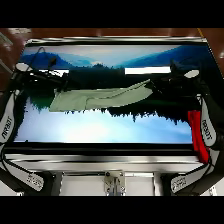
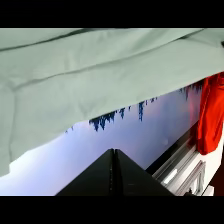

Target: Fold the shirts.

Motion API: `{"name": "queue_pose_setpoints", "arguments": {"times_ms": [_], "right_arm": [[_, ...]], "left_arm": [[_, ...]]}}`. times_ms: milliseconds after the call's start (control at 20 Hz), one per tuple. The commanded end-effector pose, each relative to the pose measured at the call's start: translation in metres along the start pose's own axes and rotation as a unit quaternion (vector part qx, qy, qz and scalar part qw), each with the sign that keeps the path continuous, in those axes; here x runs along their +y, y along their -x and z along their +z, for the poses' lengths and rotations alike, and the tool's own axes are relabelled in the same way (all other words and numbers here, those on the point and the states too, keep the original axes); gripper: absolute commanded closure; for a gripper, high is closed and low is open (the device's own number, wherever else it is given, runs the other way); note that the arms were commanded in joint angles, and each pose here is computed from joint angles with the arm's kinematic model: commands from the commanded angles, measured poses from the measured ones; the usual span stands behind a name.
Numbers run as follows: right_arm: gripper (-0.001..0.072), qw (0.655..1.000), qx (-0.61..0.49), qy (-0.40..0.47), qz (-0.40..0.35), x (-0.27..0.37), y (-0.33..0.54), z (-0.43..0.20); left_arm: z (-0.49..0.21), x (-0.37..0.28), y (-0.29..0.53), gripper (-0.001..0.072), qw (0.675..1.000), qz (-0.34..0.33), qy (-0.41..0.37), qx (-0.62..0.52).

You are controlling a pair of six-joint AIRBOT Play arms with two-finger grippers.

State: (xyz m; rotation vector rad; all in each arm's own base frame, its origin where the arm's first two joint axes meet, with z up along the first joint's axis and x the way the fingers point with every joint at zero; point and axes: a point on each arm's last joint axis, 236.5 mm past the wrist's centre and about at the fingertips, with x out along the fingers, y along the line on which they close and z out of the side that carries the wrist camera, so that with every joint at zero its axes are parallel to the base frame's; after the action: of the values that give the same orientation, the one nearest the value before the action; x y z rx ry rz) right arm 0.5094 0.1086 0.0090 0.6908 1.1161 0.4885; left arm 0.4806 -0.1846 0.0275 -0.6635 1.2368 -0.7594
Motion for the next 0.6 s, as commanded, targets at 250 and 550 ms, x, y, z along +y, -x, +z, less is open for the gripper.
{"name": "queue_pose_setpoints", "arguments": {"times_ms": [250, 550], "right_arm": [[0.0652, 0.995, -0.007, 0.092, -0.037, 0.088, 0.110, -0.035], [0.0652, 0.992, -0.056, 0.107, -0.040, 0.134, 0.163, -0.050]], "left_arm": [[-0.077, -0.064, -0.171, 0.0665, 0.994, -0.004, -0.059, 0.089], [-0.136, -0.122, -0.253, 0.0666, 0.991, -0.070, -0.007, 0.112]]}}
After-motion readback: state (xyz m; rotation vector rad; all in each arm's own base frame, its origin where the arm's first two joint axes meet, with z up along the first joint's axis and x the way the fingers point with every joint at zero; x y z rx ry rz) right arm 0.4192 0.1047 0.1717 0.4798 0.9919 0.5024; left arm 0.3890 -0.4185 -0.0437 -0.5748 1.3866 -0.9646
